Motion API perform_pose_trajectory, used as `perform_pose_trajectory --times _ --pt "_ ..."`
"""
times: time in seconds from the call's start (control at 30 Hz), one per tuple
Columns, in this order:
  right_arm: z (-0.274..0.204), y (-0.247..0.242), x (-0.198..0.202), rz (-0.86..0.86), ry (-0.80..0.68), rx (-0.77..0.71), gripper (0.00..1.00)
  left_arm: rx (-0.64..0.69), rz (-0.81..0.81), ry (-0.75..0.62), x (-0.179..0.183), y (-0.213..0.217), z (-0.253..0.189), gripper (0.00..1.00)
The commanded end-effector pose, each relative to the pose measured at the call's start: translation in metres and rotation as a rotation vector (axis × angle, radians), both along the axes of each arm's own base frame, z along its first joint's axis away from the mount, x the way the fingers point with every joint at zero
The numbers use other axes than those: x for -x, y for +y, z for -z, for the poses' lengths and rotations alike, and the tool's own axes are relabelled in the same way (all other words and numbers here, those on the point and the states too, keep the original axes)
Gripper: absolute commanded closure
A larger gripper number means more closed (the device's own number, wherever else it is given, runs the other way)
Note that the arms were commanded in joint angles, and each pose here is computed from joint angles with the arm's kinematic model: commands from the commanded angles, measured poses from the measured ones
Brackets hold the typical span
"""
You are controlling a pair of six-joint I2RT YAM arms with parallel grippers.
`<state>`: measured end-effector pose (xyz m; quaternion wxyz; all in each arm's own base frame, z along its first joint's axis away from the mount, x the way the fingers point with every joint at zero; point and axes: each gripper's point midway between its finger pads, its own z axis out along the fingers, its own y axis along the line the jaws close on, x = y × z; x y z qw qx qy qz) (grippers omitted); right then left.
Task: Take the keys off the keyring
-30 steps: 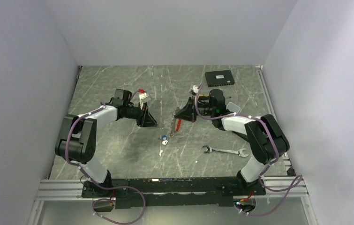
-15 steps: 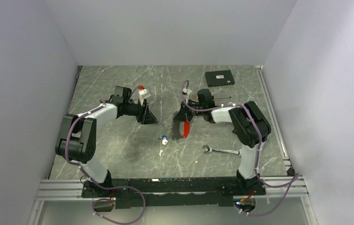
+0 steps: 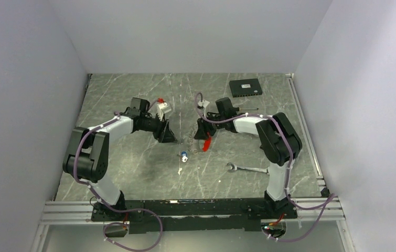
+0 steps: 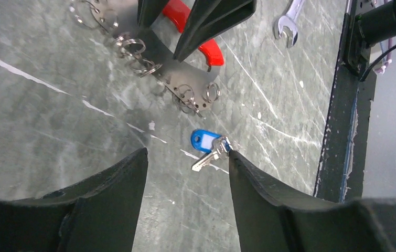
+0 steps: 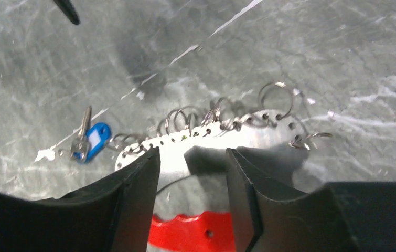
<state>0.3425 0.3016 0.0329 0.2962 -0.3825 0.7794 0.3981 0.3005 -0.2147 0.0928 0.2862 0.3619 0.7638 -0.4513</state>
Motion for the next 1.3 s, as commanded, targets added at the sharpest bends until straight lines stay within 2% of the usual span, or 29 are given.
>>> perform_pose_trajectory --times 0.0,0.13,0.27,0.43,0.7,0.93,1.07,1.27 --pt "-0.028 -0.014 0.010 -0.050 -0.092 0.072 0.45 -0.093 0.091 -0.080 0.010 -0.007 0.004 0.36" --pt "-0.037 -0.016 0.021 -0.067 -0.065 0.067 0.44 -0.218 0.211 -0.186 0.030 -0.011 0.015 0.36" --pt "-0.021 -0.018 0.035 -0.084 0.013 0.068 0.43 -0.295 0.318 -0.266 0.043 -0.015 0.022 0.36" --pt "-0.001 -0.014 0.046 -0.080 0.107 0.052 0.44 -0.330 0.381 -0.343 0.041 -0.032 0.024 0.37" --pt "0.018 -0.032 0.062 -0.075 0.189 0.119 0.46 -0.394 0.431 -0.421 0.040 -0.058 0.043 0.40" --pt "-0.004 -0.035 0.063 -0.069 0.202 0.066 0.46 -0.466 0.472 -0.423 0.050 -0.055 0.066 0.44" --pt "-0.035 -0.038 0.055 -0.056 0.201 -0.026 0.45 -0.535 0.489 -0.407 0.053 -0.042 0.076 0.55" --pt "-0.078 -0.048 0.039 -0.015 0.126 -0.097 0.43 -0.677 0.506 -0.379 0.053 -0.012 0.091 0.63"
